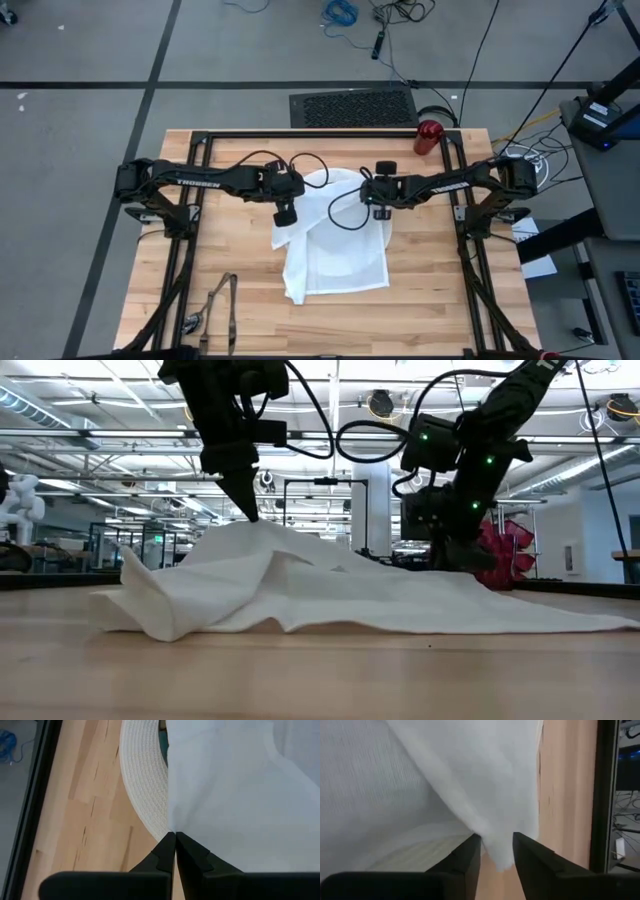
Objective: Set table place
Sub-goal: Fold the white napkin
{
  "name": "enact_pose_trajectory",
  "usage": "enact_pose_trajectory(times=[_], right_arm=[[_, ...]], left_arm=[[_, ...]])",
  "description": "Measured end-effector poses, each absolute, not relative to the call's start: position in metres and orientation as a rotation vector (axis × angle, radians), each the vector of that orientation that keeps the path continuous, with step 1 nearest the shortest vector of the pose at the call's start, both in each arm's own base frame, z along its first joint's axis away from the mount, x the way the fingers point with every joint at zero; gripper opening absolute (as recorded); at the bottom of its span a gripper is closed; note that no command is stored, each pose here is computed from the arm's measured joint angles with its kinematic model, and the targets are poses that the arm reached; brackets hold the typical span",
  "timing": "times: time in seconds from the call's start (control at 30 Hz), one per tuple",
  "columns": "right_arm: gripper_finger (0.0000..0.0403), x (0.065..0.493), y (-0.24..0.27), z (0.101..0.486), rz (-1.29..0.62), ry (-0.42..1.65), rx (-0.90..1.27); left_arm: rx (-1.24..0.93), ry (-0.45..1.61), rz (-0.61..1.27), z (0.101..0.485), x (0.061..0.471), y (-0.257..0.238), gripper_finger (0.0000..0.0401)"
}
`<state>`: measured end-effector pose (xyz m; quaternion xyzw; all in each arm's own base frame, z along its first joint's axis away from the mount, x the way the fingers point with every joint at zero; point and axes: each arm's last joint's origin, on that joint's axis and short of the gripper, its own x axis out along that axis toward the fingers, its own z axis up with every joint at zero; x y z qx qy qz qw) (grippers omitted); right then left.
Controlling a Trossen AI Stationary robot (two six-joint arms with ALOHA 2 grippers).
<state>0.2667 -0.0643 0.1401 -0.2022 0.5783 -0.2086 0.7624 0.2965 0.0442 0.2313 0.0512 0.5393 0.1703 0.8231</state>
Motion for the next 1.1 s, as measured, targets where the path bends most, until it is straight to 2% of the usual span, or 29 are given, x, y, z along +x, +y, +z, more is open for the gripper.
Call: enact_pose_trajectory(times=[0.23, 0.5, 0.6, 0.9, 1.1], right_arm=[[0.0013, 0.269, -0.065, 0.141, -0.475, 1.221, -0.401], [0.0001, 0.270, -0.064, 0.142, -0.499, 1.197, -0.351], [0.0000, 0.273, -0.063, 0.150, -0.508, 1.166, -0.356], [0.0000, 0.272, -0.062, 0.175, -0.553, 1.101, -0.382], [0.0000, 0.265, -0.062, 0.172, -0.594, 1.174, -0.384]], left_arm=[[0.111, 1.133, 0.366, 0.232, 0.298, 0.044, 0.0000], [0.107, 1.142, 0.382, 0.232, 0.297, 0.045, 0.0006], [0.069, 1.172, 0.411, 0.230, 0.293, 0.047, 0.0033], [-0.027, 1.279, 0.459, 0.226, 0.281, 0.045, 0.0158], [-0.149, 1.371, 0.417, 0.223, 0.274, 0.019, 0.0173]])
